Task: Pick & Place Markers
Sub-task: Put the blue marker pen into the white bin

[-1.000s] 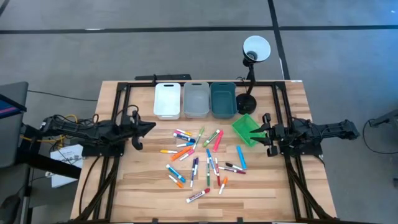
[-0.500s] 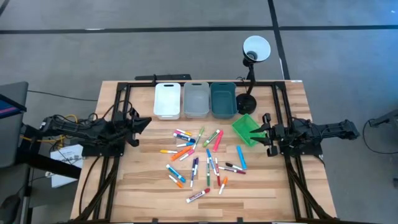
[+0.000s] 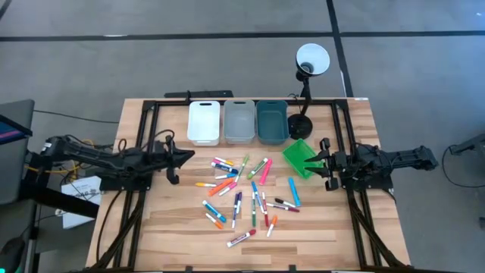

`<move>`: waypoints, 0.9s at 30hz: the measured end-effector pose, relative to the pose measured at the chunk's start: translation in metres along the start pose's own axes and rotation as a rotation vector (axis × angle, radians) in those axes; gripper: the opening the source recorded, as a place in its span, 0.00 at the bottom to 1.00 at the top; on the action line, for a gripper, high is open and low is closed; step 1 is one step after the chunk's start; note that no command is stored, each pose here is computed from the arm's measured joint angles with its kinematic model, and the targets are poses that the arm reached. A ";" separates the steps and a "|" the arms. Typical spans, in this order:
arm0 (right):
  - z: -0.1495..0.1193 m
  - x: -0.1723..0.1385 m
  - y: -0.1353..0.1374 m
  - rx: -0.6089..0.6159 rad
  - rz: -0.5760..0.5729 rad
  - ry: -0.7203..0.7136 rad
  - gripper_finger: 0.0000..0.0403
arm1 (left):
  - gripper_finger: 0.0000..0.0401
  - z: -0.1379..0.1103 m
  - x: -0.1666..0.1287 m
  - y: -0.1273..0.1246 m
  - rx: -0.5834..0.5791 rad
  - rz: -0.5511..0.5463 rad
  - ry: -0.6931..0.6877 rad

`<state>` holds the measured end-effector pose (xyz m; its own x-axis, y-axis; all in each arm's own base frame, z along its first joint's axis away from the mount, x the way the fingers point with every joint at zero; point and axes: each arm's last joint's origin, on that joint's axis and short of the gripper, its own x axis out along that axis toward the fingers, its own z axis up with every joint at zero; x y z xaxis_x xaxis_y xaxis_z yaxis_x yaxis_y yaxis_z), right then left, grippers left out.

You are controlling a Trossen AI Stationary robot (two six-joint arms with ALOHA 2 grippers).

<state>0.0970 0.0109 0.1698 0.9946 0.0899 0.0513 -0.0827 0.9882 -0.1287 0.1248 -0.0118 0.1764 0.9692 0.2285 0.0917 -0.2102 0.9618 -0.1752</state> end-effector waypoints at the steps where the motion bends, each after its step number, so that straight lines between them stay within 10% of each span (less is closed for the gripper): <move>1: 0.000 0.000 0.000 0.000 0.000 0.000 0.27 | 0.03 -0.002 0.001 0.000 0.007 0.002 0.017; 18: 0.000 0.000 0.000 0.000 0.000 0.000 0.27 | 0.36 -0.026 0.060 -0.027 0.229 -0.078 0.364; 27: 0.000 0.000 0.000 0.002 0.001 0.000 0.27 | 0.39 -0.057 0.083 0.000 0.250 0.021 0.553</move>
<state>0.0970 0.0109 0.1699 0.9946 0.0905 0.0516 -0.0834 0.9885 -0.1264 0.2122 -0.0014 0.1285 0.8734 0.1996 -0.4442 -0.1884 0.9796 0.0698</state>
